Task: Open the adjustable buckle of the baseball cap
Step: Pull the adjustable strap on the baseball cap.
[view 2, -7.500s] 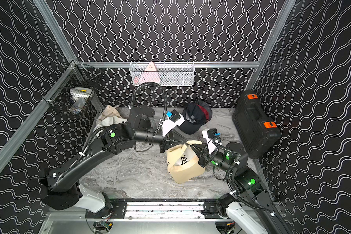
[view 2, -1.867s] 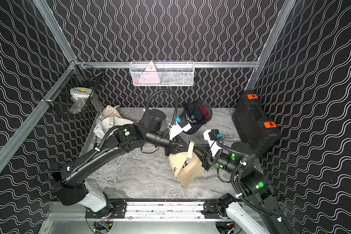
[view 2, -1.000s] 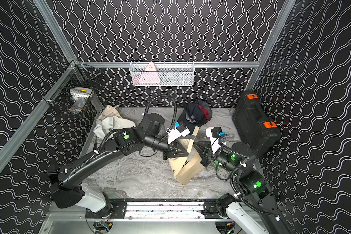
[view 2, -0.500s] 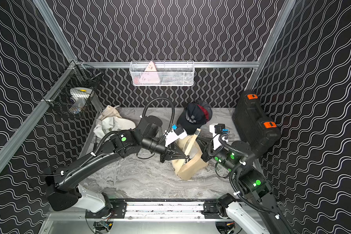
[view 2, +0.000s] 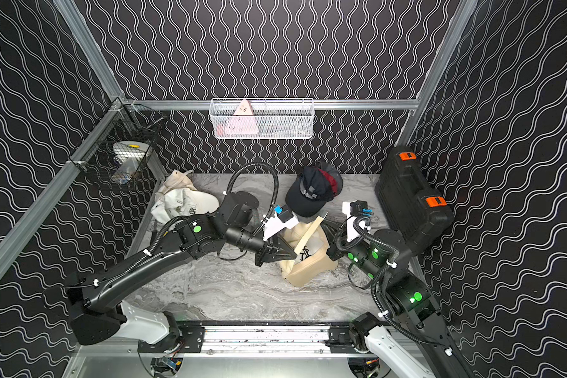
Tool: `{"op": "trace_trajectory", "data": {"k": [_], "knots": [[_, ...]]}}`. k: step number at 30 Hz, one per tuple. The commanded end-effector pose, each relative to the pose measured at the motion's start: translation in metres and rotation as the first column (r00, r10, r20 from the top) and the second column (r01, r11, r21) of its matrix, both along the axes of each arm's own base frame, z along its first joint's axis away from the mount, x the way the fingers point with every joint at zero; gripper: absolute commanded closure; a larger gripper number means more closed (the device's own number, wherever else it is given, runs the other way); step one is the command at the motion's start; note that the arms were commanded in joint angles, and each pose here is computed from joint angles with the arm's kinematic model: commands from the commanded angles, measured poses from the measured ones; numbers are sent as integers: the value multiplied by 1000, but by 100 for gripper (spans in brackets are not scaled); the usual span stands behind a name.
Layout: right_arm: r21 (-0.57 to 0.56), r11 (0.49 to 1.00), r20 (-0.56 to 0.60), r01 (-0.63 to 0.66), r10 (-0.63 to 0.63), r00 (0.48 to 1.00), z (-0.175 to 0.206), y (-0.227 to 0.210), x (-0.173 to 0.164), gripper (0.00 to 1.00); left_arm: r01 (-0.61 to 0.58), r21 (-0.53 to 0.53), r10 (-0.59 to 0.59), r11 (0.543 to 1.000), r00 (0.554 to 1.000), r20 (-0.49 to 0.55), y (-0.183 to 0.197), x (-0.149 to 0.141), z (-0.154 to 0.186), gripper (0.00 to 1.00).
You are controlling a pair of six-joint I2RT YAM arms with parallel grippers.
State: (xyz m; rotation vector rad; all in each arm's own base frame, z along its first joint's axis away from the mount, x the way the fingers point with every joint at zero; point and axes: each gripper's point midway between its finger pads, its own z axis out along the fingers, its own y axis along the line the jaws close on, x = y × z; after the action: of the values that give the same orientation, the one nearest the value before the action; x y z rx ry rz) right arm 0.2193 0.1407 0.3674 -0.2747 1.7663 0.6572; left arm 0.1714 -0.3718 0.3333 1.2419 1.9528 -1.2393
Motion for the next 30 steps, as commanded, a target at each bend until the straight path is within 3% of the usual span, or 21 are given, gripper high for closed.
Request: {"op": "trace_trajectory", "data": {"k": [1, 7, 20, 30], "knots": [[10, 995, 0, 100, -100, 995, 0, -13, 11, 99, 15, -21, -15, 1000, 1000, 19, 3, -2, 8, 100], [-35, 981, -43, 189, -190, 981, -19, -25, 22, 98, 22, -30, -22, 999, 999, 29, 3, -3, 15, 100], [-52, 988, -103, 145, -150, 983, -43, -18, 19, 97, -22, -102, 30, 995, 996, 80, 2, 13, 44, 100], [-67, 993, -163, 101, -110, 980, -61, -11, 13, 76, -109, -207, 124, 972, 990, 64, 8, 55, 67, 100]]}}
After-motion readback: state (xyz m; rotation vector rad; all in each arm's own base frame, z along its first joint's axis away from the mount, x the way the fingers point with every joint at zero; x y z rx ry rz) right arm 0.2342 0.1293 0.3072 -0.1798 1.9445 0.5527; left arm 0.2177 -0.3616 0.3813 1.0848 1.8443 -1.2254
